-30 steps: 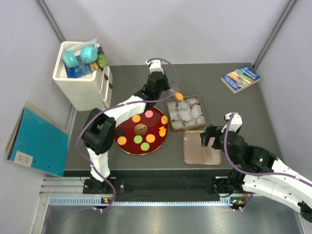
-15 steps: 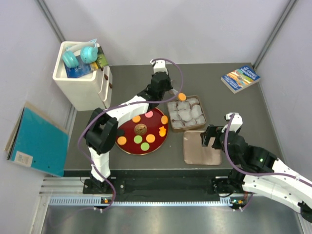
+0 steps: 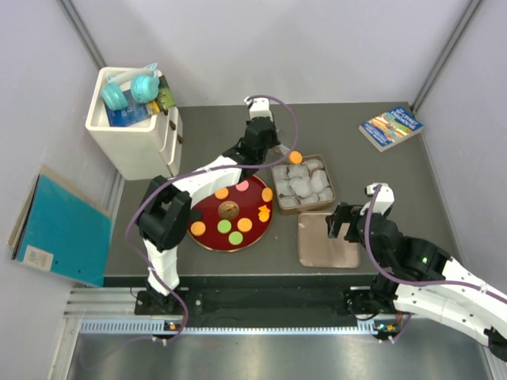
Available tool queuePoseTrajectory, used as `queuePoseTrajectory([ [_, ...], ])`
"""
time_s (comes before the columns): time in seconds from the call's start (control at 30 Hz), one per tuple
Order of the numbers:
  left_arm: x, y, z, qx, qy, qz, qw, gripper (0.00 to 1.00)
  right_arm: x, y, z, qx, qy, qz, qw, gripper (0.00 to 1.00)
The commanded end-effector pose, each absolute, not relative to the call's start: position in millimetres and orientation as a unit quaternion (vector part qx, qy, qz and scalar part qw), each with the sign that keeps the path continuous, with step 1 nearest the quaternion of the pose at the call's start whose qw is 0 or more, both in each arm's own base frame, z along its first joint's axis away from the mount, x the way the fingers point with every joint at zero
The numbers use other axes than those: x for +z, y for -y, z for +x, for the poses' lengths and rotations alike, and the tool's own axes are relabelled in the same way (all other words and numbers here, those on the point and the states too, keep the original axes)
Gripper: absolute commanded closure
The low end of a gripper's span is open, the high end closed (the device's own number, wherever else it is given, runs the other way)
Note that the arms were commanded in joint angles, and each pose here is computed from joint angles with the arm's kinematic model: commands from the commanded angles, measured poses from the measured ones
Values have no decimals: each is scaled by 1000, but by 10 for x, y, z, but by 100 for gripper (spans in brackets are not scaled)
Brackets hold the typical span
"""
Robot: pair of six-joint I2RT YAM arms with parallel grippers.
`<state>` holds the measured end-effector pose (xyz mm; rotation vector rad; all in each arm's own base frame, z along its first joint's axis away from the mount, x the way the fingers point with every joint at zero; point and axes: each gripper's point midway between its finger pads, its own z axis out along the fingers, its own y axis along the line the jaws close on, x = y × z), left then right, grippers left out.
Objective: Pack the cookies
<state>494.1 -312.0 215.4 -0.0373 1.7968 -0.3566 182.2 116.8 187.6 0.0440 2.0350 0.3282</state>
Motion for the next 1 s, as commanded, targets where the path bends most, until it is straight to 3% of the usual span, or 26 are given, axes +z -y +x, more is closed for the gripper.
queuePoseTrajectory([
  [0.0,2551,3019,4881,-156,-751,-24,641,100,1954,-1153,1843,140,-840,27,524,1],
  [0.47,2583,2931,4791,-157,-749,-32,643,100,1925,-1170,1828,145,-842,26,519,1],
  [0.97,3024,2461,4610,-139,-723,-66,673,100,1941,-1168,1821,149,-841,28,520,1],
])
